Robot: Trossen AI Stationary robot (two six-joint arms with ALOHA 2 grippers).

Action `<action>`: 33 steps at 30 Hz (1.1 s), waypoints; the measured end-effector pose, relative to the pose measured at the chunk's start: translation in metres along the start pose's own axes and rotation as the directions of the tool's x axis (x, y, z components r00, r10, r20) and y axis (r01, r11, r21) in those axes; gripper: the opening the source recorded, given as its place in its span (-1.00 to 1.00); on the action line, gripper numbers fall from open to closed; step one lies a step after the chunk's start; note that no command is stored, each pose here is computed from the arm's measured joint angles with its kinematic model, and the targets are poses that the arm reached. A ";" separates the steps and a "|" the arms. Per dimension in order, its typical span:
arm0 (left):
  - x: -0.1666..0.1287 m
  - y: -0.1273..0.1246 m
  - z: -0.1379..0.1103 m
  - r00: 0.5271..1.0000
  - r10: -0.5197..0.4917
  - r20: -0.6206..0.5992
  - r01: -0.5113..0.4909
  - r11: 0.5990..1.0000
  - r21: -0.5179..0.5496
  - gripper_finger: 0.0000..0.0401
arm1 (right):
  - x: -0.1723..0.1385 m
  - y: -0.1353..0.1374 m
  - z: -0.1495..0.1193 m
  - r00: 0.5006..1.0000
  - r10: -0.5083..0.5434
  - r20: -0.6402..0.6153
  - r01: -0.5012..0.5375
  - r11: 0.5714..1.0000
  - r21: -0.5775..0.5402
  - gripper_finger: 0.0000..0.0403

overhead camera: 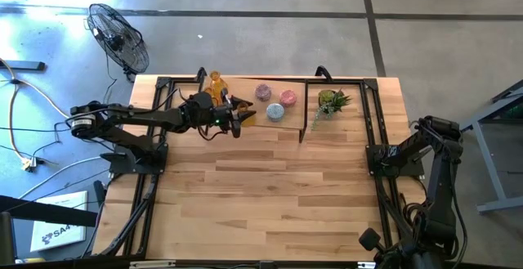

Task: Pick & Place candle stick holders
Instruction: Put the yellow glass candle holder on the shelf

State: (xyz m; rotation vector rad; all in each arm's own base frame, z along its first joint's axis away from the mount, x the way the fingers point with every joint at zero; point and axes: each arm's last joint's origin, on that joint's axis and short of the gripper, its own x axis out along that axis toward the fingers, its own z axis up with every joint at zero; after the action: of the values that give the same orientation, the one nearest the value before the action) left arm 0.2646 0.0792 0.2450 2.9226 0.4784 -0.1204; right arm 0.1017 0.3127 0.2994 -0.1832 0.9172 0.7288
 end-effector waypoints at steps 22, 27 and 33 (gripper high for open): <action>0.000 -0.007 0.001 0.971 -0.238 -0.025 0.239 0.960 0.143 0.09 | 0.000 0.000 0.000 1.000 0.002 0.003 -0.002 1.000 0.001 -0.98; 0.000 -0.007 -0.001 0.968 -0.246 -0.049 0.250 0.956 0.154 0.19 | 0.000 0.000 0.000 1.000 0.002 0.003 -0.002 1.000 0.001 -0.98; 0.000 -0.006 -0.004 0.970 -0.232 -0.076 0.241 0.959 0.146 0.19 | 0.000 0.000 0.000 1.000 0.002 0.003 -0.002 1.000 0.001 -0.98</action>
State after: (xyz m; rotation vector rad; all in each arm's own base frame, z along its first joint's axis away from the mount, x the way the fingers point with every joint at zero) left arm 0.2630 0.0859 0.2475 3.0132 0.8661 -0.1077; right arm 0.1018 0.3129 0.2996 -0.1806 0.9150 0.7298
